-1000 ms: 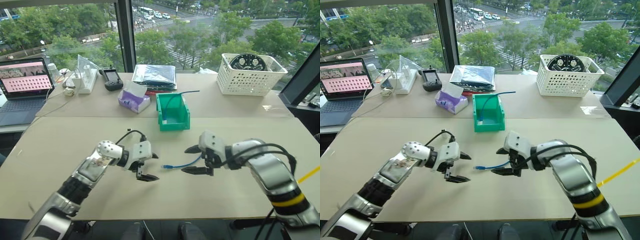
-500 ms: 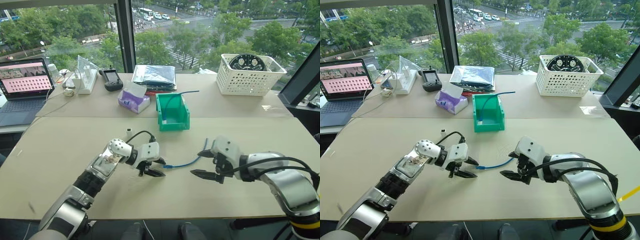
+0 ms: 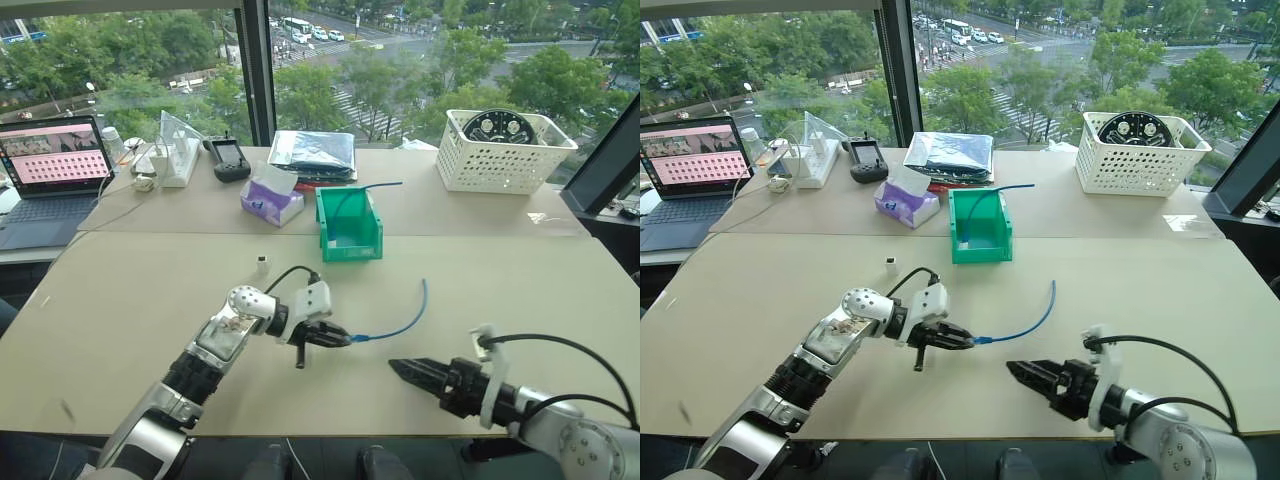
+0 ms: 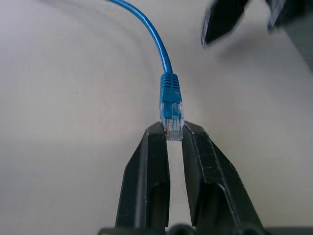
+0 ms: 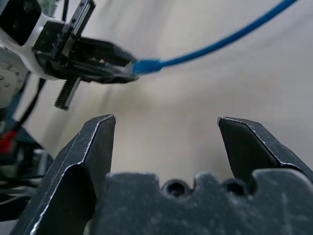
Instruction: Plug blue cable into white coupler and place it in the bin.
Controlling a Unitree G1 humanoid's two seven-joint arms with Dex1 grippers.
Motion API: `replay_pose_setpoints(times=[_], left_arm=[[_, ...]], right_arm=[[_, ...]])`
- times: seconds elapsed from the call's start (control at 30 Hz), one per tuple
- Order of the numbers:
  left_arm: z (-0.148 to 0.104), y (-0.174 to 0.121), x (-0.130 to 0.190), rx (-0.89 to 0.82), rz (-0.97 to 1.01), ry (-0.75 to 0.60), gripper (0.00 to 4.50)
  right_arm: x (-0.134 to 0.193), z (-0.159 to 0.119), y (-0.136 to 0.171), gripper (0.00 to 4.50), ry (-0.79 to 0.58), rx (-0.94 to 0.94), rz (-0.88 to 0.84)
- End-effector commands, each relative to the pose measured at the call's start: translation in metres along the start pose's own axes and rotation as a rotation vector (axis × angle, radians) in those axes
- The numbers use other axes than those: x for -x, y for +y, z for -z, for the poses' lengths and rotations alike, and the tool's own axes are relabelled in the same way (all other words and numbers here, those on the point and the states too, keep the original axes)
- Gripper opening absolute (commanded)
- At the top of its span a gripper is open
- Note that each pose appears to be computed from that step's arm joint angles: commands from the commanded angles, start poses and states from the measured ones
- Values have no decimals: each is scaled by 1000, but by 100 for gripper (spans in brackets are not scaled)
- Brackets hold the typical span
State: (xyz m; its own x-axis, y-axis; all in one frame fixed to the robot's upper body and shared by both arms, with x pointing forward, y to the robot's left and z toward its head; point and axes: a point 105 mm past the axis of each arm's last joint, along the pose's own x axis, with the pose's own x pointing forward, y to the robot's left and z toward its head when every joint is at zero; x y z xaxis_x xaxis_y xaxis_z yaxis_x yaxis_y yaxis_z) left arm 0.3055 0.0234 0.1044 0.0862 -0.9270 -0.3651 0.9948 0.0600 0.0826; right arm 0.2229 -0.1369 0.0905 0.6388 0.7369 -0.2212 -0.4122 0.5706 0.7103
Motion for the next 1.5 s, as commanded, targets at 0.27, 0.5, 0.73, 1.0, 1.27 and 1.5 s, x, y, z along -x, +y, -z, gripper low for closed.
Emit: replay_pose_setpoints(times=[0.27,0.5,0.73,1.0,1.27,1.5], left_arm=[[-25,-8,-6,32,-91,-69,1],[-24,-8,-3,43,-104,-65,1],[-25,-10,-5,56,-98,-71,1],[-20,-10,-4,67,-104,-46,1],[-20,-11,-5,68,-99,-50,1],[-20,-10,-3,89,-104,-57,1]], right_arm=[[-17,-24,24,389,-236,-189,-106],[-19,-39,16,389,-269,-220,-79],[-30,-36,9,389,-220,-251,-56],[-34,-39,6,337,-230,-269,-54],[-36,-40,11,68,-236,-282,-82],[-34,-37,7,2,-214,-262,-42]])
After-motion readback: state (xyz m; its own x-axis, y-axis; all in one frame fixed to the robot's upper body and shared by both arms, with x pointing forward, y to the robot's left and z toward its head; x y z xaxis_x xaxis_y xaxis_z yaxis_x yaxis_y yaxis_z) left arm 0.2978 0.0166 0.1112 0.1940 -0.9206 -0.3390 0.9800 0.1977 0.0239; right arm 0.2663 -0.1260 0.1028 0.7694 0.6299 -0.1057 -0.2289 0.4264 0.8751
